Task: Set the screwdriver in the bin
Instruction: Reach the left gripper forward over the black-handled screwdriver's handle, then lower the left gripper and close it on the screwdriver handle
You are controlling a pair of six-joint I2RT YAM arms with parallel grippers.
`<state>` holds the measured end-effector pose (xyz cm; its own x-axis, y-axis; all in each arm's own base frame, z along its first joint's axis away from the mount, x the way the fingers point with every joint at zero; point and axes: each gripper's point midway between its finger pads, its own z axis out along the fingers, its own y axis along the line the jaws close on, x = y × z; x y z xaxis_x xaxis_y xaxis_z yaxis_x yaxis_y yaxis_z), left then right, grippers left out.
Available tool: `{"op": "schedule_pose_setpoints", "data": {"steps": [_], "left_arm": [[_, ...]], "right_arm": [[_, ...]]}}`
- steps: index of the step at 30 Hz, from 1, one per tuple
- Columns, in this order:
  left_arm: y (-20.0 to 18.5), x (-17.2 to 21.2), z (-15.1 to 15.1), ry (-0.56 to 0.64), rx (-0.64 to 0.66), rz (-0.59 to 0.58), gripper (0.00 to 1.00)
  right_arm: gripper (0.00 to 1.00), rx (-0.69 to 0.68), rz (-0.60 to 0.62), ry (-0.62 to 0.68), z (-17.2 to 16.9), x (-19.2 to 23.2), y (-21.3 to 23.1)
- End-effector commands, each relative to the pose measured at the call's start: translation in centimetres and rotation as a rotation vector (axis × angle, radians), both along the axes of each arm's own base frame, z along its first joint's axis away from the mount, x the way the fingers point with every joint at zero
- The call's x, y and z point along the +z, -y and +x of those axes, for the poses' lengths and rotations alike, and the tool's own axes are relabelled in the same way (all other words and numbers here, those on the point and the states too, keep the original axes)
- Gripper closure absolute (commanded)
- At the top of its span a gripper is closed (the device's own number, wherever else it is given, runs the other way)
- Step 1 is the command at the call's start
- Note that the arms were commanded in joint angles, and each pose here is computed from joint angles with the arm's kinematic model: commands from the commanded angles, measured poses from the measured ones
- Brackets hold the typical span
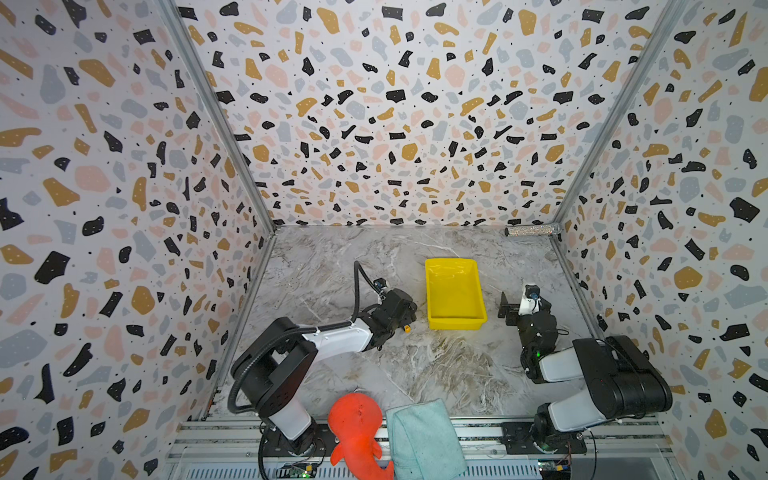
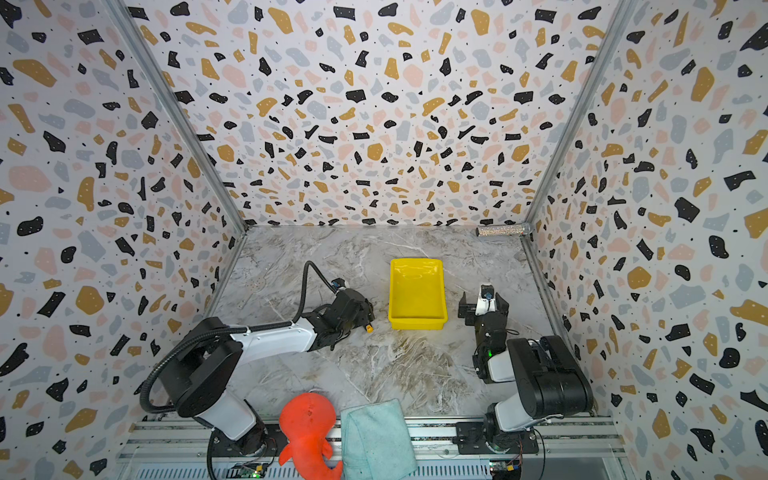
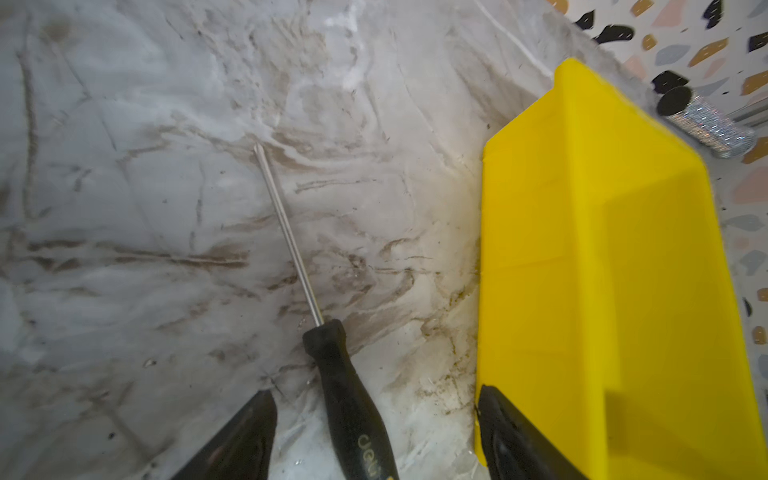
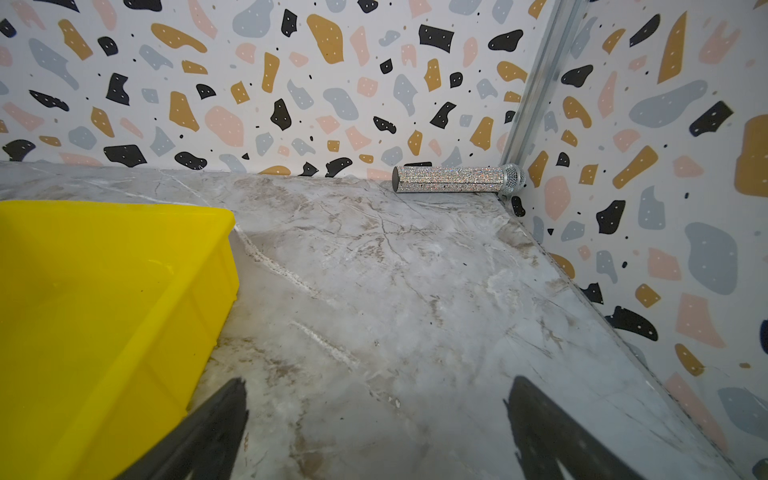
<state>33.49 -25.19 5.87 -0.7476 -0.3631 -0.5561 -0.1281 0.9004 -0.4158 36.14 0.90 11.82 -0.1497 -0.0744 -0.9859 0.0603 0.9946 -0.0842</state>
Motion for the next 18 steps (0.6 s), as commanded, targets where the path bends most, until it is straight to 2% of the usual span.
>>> {"op": "schedule_pose_setpoints", "data": {"steps": [1,11,18], "left_arm": [[0.9,-0.8,0.0,-0.055,0.008,-0.014,0.28],[0.7,-3.2,0.1,-0.102,0.036,0.061,0.47],[0.6,-4.8,-0.5,-0.135,0.039,0.095,0.55]], "right_arm": [[0.01,0.002,0.005,0.021,0.3,0.7,0.0],[0.01,0.001,0.004,0.02,0.2,0.7,0.0],[0.01,0.0,0.003,0.02,0.3,0.7,0.0]]}}
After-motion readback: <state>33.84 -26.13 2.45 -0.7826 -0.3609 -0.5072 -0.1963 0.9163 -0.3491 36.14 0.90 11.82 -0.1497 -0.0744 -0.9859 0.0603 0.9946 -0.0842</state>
